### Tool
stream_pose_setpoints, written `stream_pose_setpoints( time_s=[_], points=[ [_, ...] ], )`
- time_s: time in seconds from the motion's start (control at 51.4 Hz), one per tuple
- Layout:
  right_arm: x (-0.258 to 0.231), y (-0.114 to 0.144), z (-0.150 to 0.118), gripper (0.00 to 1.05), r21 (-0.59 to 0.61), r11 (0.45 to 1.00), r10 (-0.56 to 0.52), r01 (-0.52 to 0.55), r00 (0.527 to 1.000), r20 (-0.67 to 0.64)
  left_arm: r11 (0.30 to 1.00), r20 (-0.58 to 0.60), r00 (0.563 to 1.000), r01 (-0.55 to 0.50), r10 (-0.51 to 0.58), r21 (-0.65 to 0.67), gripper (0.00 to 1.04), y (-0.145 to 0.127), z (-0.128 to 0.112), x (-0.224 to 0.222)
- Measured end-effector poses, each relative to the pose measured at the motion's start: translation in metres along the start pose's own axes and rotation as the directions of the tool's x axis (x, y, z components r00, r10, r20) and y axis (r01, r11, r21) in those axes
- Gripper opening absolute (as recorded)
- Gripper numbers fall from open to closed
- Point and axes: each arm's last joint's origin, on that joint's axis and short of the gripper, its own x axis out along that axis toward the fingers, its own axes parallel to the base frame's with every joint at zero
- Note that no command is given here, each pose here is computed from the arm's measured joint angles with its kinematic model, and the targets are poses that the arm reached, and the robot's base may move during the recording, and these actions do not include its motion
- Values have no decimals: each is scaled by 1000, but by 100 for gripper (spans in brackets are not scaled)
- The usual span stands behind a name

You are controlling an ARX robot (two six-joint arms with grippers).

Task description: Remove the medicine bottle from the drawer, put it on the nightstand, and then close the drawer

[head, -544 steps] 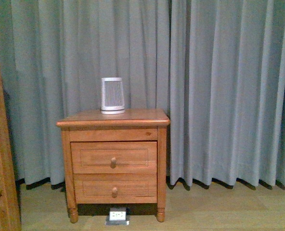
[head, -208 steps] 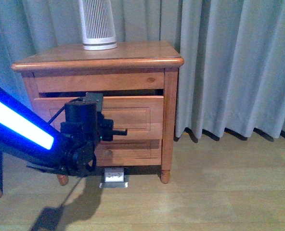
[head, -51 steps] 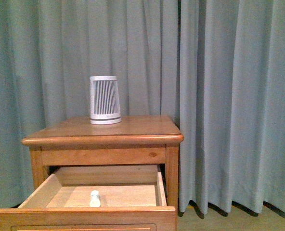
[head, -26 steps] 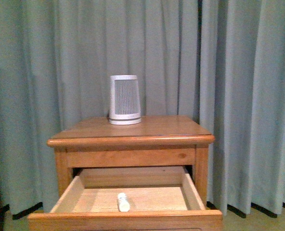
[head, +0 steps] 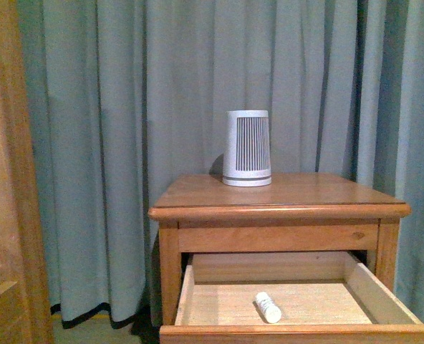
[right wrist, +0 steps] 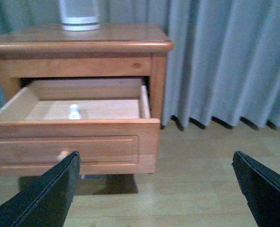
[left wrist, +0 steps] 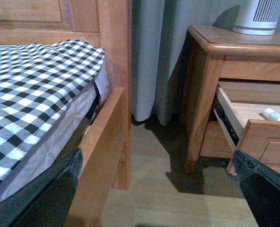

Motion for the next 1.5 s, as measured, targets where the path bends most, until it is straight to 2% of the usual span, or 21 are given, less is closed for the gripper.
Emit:
stream_pose_setpoints(
  time_s=[0.039, 0.117, 0.195, 0.312, 0.409, 0.526, 0.584, 0.74, 0.818, 1.091, 1.5],
  points=[
    [11, -3, 9, 98, 27, 998, -52, 53, 999, -15, 1000, 0, 1000, 2, -2, 0, 98, 0, 0, 0],
    [34, -4, 32, 98, 43, 995, -90, 90, 996, -17, 1000, 0, 1000, 3, -3, 0, 98, 0, 0, 0],
    [63, -4, 50, 98, 57, 994, -94, 97, 995, -45, 1000, 0, 1000, 3, -3, 0, 98, 0, 0, 0],
    [123, 2, 64, 98, 47, 995, -82, 93, 980, -183, 1000, 0, 1000, 3, -3, 0, 98, 0, 0, 0],
    [188, 24, 61, 98, 21, 999, -25, 34, 938, -345, 1000, 0, 1000, 3, -3, 0, 98, 0, 0, 0],
    [249, 61, 58, 98, -1, 1000, 18, -20, 912, -409, 1000, 0, 1000, 3, -3, 0, 98, 0, 0, 0],
    [264, 75, 57, 98, -10, 999, 30, -39, 904, -425, 1000, 0, 1000, 3, -3, 0, 98, 0, 0, 0],
    [312, 139, 40, 98, -39, 993, 82, -114, 874, -480, 1000, 0, 1000, 3, -3, 0, 98, 0, 0, 0],
    [327, 157, 27, 98, -50, 991, 83, -123, 867, -492, 1000, 0, 1000, 3, -3, 0, 98, 0, 0, 0],
    [365, 196, -22, 98, -75, 985, 94, -158, 842, -531, 1000, 0, 1000, 3, -3, 0, 98, 0, 0, 0],
    [391, 221, -69, 98, -71, 982, 104, -177, 809, -579, 1000, 0, 1000, 3, -3, 0, 98, 0, 0, 0]
  ],
)
